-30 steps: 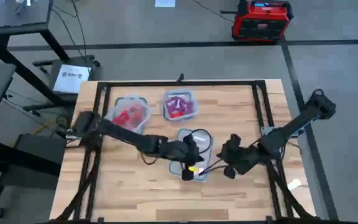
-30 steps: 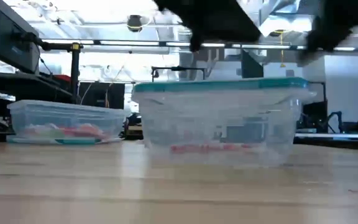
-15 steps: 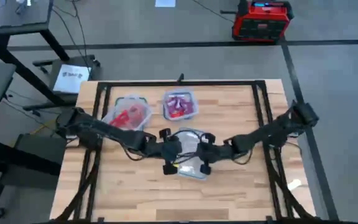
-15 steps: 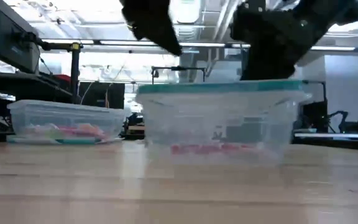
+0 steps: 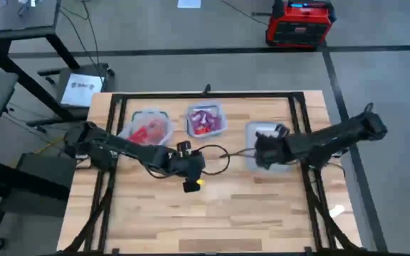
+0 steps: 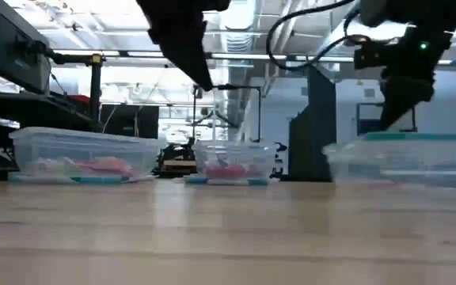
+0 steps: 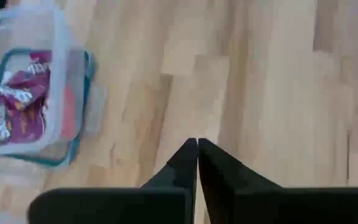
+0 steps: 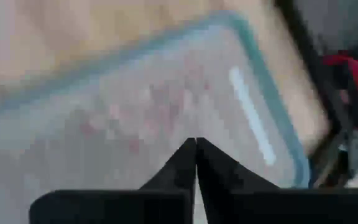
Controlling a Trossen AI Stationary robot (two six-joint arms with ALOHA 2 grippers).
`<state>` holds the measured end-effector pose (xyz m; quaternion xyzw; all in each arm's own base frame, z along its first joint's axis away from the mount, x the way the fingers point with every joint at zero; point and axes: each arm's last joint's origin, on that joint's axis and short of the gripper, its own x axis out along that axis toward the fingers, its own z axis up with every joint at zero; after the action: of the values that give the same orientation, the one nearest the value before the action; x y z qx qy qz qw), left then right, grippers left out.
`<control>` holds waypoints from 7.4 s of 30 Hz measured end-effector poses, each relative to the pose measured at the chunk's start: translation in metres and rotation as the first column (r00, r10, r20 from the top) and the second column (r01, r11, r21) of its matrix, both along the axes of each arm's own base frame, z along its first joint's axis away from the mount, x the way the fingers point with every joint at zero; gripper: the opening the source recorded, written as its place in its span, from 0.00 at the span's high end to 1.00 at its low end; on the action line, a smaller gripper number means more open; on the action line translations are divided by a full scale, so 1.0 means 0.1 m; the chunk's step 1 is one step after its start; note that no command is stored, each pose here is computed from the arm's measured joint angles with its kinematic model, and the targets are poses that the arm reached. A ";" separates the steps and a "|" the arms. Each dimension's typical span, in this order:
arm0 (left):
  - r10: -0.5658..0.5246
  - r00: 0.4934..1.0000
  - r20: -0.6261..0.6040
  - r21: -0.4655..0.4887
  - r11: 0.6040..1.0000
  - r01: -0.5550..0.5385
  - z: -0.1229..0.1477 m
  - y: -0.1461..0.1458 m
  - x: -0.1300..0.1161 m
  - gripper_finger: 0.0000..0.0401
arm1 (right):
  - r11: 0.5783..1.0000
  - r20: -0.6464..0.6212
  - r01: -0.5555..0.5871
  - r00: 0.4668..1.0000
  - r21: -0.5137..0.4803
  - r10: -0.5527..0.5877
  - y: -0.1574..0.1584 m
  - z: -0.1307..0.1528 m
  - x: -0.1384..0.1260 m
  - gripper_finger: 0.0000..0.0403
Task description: Sort candy
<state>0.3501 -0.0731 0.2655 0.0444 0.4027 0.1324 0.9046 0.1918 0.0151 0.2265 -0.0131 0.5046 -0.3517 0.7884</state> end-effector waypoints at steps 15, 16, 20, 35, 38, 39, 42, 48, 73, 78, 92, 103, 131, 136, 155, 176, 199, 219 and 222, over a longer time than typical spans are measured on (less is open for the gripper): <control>0.124 0.991 -0.043 -0.002 0.992 -0.124 -0.01 1.03 0.09 0.78 | 0.976 0.419 -0.208 0.893 0.064 0.163 0.52 0.28 0.03 1.00; 0.129 0.990 -0.051 0.010 0.992 -0.128 -0.02 1.11 0.08 0.74 | 0.976 0.418 -0.209 0.893 0.060 0.166 0.57 0.25 0.04 1.00; 0.118 0.991 -0.070 0.020 0.993 -0.117 -0.02 1.37 0.06 0.60 | 0.980 0.403 -0.199 0.898 0.008 0.179 0.74 0.09 0.14 1.00; -0.025 0.989 -0.143 0.006 1.000 0.026 -0.48 1.65 0.28 0.51 | 0.984 0.464 -0.171 0.875 0.039 0.134 1.24 -0.37 0.29 1.00; -0.011 0.987 -0.160 0.010 1.000 0.013 -0.61 1.70 0.33 0.51 | 0.984 0.487 -0.175 0.861 0.019 0.144 1.32 -0.38 0.24 1.00; -0.005 0.985 -0.171 0.009 1.000 0.007 -0.65 1.72 0.34 0.51 | 0.984 0.489 -0.177 0.859 0.005 0.152 1.34 -0.38 0.23 1.00; 0.001 0.976 -0.217 -0.001 1.000 -0.001 -0.80 1.76 0.36 0.52 | 0.985 0.496 -0.168 0.853 -0.029 0.161 1.33 -0.38 0.23 1.00; -0.010 0.972 -0.237 0.011 1.000 0.013 -0.79 1.73 0.38 0.91 | 0.985 0.483 -0.159 0.859 -0.065 0.171 1.31 -0.39 0.21 1.00; -0.119 0.959 -0.259 -0.051 0.993 0.110 -0.08 -0.31 0.39 1.00 | 0.990 0.564 -0.080 0.815 -0.115 0.132 1.32 -0.25 -0.24 1.00; -0.100 0.954 -0.283 -0.100 0.992 0.074 -0.38 -0.67 0.23 1.00 | 0.992 0.574 -0.066 0.811 -0.104 0.114 1.32 -0.27 -0.20 1.00; -0.098 0.956 -0.275 -0.196 0.980 0.044 -0.77 -0.83 0.10 0.94 | 0.999 0.551 -0.014 0.835 0.033 -0.006 1.26 -0.30 -0.06 0.97; -0.247 0.894 -0.374 -0.343 0.932 0.114 -0.65 -0.88 0.03 0.62 | 0.998 0.533 0.004 0.846 0.056 -0.034 1.11 -0.27 0.16 0.64; 0.052 0.975 -0.215 0.069 0.997 -0.038 0.13 0.98 0.03 0.62 | 0.866 0.462 -0.020 0.852 0.499 -0.247 -1.56 -0.41 0.80 0.42; 0.115 0.981 -0.154 0.060 0.993 -0.106 -0.15 1.57 -0.01 0.62 | 0.781 0.413 0.003 0.847 0.624 -0.333 -1.84 -0.71 0.75 0.42; 0.128 0.967 -0.219 0.036 0.992 -0.123 -1.14 2.58 0.04 0.62 | 0.712 0.398 0.087 0.779 0.697 -0.485 -2.18 -0.92 0.85 0.42; 0.061 0.967 -0.246 0.035 0.998 -0.054 -1.30 2.56 0.19 0.62 | 0.721 0.391 0.084 0.794 0.687 -0.465 -2.21 -1.04 0.88 0.74; 0.136 0.990 -0.025 0.046 0.990 -0.135 0.50 2.07 -0.03 0.62 | 0.942 0.546 -0.174 0.838 0.288 -0.012 -1.62 0.08 0.76 1.00; 0.024 0.997 0.068 -0.010 1.000 -0.024 1.08 1.32 -0.45 0.62 | 0.872 0.589 -0.483 0.685 -0.073 0.429 -0.40 0.78 0.65 1.00; 0.006 1.000 0.026 -0.015 1.000 -0.005 1.04 1.28 -0.46 0.62 | 0.867 0.589 -0.493 0.679 -0.075 0.438 -0.37 0.78 0.66 1.00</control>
<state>0.3041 0.0544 0.3695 0.0349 0.3920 0.1325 0.9097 0.2575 -0.0214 0.3042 0.0040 0.2304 -0.1027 0.9677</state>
